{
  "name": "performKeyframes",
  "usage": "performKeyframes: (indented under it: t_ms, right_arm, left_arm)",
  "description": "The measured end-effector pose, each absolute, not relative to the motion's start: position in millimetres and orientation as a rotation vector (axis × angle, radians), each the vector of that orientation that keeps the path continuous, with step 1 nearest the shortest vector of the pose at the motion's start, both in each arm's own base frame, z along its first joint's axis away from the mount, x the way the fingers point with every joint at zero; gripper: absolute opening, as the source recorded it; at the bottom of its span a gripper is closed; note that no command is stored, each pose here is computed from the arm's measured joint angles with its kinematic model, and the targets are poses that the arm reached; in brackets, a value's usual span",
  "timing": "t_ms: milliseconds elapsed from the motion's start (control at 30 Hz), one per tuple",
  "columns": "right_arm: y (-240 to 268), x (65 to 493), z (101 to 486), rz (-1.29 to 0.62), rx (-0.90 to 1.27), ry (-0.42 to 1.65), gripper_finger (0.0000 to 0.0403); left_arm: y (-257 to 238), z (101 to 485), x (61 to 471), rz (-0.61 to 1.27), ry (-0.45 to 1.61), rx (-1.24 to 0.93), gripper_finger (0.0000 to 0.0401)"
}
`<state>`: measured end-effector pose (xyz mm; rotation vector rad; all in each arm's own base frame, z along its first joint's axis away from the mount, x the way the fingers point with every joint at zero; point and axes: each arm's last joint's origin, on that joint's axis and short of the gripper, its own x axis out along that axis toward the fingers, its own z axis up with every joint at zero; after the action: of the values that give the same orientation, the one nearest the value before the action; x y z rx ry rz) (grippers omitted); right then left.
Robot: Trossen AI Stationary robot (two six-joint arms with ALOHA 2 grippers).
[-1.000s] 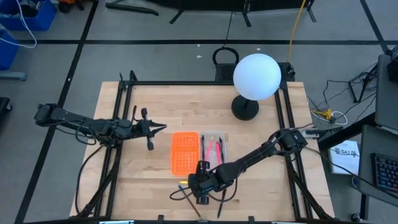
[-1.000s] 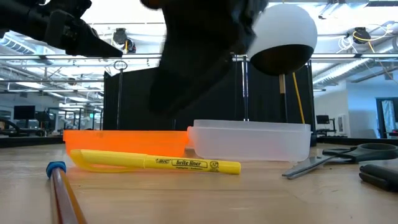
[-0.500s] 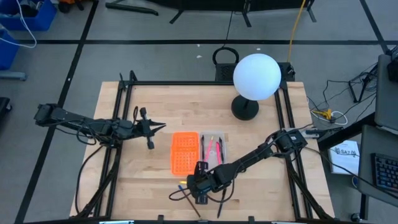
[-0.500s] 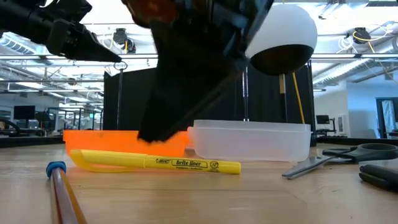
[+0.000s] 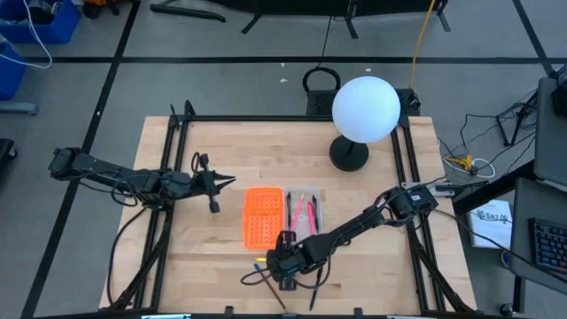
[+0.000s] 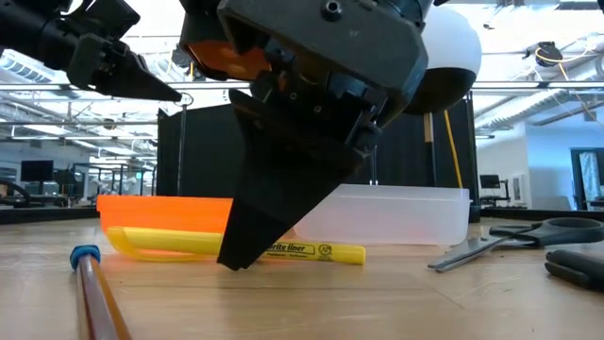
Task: Pick & place school supplies into a supply box
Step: Put the yellow highlighter into the orange supply box
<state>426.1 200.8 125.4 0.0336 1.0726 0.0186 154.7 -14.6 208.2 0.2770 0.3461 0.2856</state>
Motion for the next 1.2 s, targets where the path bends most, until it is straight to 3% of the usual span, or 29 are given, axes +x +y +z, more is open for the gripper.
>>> performKeyframes:
  t_ms: [233,533,700,1033,1200]
  right_arm:
    - [203.7,430.9,126.0,0.039,0.085,1.022,0.0025]
    - [205.8,432.2,135.9,0.049,0.132,0.979,0.0028]
    - [209.3,424.0,163.1,0.022,0.16,0.942,0.0026]
    - [212.1,387.5,249.5,-0.216,0.118,0.701,0.0026]
    - [204.4,372.3,281.0,-0.411,0.299,0.544,0.0029]
  left_arm:
    - [-14.6,207.6,154.5,0.285,0.352,0.279,0.0031]
    - [-14.6,207.6,154.5,0.281,0.356,0.299,0.0031]
    - [-14.6,207.6,154.5,0.279,0.357,0.31,0.0031]
    - [-14.6,207.6,154.5,0.278,0.358,0.319,0.0031]
    - [-12.7,210.6,154.7,0.348,0.339,0.344,0.0031]
